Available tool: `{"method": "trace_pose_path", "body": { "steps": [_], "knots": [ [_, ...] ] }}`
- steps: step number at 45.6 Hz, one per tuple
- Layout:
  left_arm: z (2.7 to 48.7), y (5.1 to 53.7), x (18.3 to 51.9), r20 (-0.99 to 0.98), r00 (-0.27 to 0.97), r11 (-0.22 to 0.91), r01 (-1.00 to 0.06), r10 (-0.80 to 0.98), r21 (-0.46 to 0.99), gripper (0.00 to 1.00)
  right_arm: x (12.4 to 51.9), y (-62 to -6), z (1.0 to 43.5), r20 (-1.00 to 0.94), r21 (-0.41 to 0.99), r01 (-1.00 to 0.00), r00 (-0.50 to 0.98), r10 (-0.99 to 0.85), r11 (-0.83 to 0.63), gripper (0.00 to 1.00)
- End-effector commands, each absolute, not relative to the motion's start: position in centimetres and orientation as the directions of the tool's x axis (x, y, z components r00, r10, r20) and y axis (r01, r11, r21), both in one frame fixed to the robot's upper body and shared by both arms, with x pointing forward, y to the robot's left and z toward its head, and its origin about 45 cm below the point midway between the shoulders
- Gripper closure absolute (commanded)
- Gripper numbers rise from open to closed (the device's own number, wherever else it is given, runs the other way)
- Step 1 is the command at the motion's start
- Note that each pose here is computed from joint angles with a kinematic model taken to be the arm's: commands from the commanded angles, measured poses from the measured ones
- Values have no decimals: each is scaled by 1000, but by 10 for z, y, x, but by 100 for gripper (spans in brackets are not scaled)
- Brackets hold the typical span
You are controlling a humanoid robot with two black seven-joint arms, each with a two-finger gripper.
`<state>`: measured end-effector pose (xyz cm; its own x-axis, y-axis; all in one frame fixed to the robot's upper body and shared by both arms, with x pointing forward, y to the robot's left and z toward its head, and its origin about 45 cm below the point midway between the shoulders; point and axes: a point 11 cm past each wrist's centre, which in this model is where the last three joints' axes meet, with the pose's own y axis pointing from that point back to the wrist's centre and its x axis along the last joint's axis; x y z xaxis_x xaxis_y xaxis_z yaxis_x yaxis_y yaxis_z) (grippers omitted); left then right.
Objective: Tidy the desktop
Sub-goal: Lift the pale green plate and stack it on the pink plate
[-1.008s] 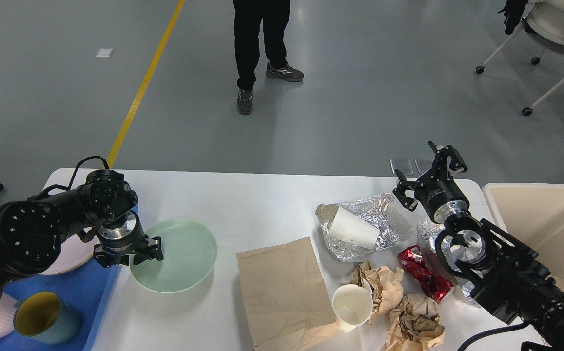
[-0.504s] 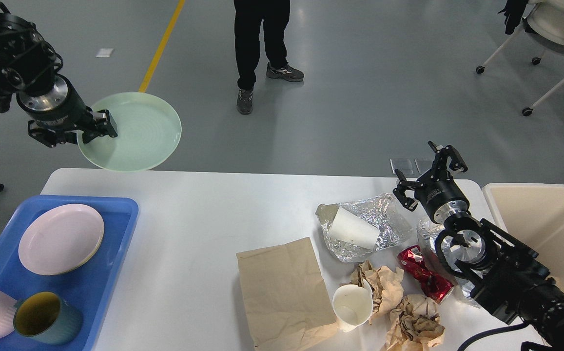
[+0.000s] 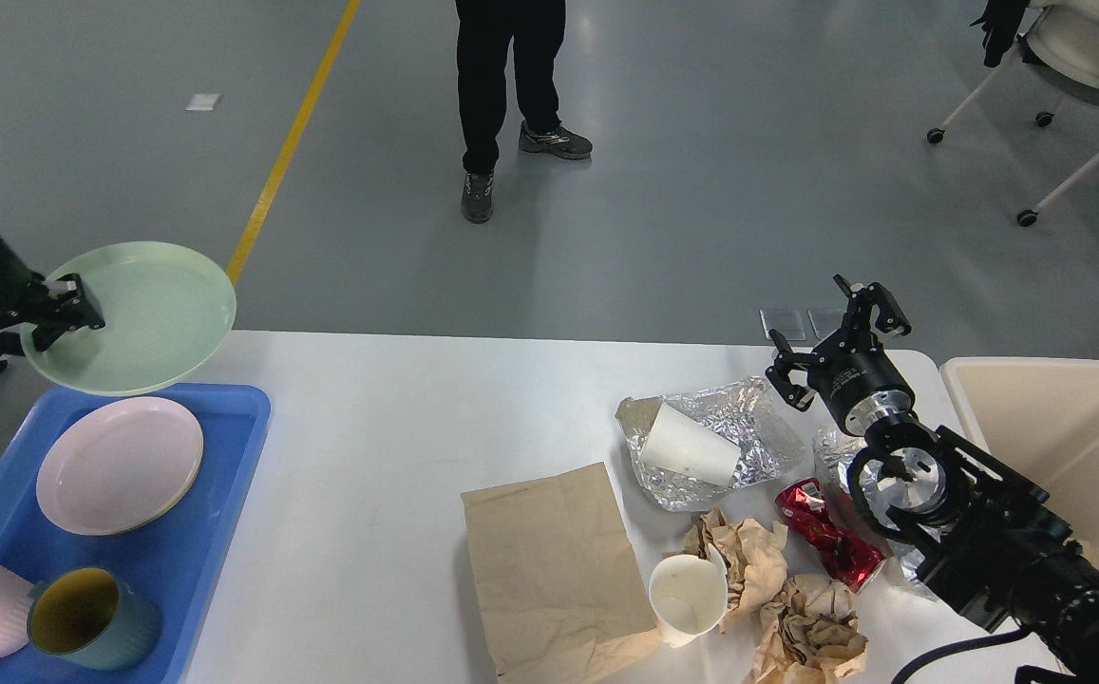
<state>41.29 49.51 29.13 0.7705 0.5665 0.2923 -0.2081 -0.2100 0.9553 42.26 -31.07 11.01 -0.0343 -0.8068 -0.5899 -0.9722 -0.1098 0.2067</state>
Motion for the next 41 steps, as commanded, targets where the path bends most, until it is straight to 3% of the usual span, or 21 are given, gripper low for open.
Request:
{"method": "trace_pose_path", "body": {
  "steps": [1,13,25,41],
  "knots": [
    [261,525,381,240,745,-211,-136,623,968,100,423,-311,110,-590,207,-972,-34,-807,-110,0],
    [210,538,349,163,713,-159,-72,682,985,100,423,-311,110,-590,207,-972,-34,-807,-110,0],
    [190,540,337,135,710,-156,-36,691,987,100,423,-311,110,-590,207,-972,-34,-807,-110,0],
    [188,533,362,269,703,-247,-136,658,959,100,423,-311,110,-590,207,-972,-34,-807,-110,0]
  ]
}}
